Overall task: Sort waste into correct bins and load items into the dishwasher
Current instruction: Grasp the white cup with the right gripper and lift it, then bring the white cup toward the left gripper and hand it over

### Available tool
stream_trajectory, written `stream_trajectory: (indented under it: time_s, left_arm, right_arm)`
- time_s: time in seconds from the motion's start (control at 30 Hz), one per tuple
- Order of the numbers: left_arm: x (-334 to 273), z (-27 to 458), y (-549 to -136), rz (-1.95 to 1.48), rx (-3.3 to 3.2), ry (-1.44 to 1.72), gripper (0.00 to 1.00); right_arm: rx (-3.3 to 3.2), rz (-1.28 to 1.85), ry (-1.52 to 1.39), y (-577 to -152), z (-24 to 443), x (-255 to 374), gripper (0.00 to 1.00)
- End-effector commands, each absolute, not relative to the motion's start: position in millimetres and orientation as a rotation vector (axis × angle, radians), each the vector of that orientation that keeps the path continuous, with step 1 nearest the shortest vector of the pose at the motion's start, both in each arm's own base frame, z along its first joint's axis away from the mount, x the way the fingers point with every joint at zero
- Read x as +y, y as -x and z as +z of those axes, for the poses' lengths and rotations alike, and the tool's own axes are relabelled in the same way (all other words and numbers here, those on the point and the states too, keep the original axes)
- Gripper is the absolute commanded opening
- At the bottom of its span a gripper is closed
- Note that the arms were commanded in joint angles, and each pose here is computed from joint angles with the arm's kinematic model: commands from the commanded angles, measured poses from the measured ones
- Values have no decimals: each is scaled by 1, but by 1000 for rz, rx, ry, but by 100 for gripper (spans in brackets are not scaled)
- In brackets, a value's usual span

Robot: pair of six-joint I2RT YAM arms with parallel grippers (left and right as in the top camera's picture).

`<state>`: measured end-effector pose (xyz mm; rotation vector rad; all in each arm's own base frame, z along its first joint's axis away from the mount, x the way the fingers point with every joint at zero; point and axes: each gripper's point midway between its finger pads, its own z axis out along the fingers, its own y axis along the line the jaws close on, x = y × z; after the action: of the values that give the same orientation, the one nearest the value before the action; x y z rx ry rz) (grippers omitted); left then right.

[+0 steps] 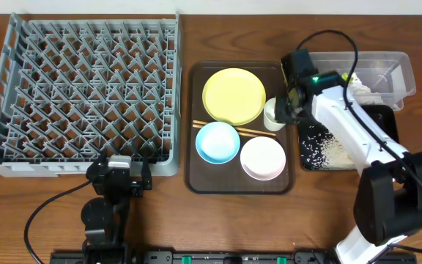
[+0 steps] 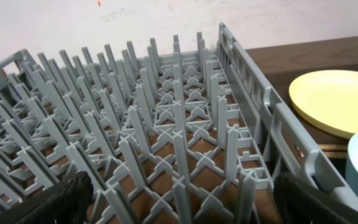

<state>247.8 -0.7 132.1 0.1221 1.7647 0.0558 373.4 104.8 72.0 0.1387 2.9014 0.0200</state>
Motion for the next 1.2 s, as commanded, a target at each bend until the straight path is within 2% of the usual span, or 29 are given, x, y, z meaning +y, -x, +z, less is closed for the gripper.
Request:
stream_trajectory:
  time_s: [0.0, 0.1, 0.23, 0.43, 0.63, 0.77, 0.97, 1.17]
  left_arm:
    - [-4, 117, -246, 41, 1811, -149, 94]
    - [-4, 117, -246, 41, 1811, -149, 94]
    - [-4, 117, -246, 41, 1811, -149, 94]
    - [-4, 117, -246, 41, 1810, -149, 94]
    - [-16, 147, -250, -71, 1692, -123, 94]
    - [-15, 178, -249, -187, 1632, 9, 94]
    - [-29, 225, -254, -315, 1636, 7, 94]
    - [-63, 260, -285, -585, 1795, -61, 94]
  right_arm:
    - [2914, -8, -154, -368, 54, 99, 35]
    - [2899, 0, -152, -369, 46, 100, 30]
    - [2875, 13, -153, -374, 44, 101, 1]
    - [2819, 72, -148, -386, 79, 108, 1]
    - [2667, 289, -63, -403, 172, 123, 1]
    - [2544, 495, 14, -409, 227, 137, 1]
    - [2468, 683, 101, -411, 252, 156, 1]
    - [2448, 765, 137, -408, 258, 166, 1]
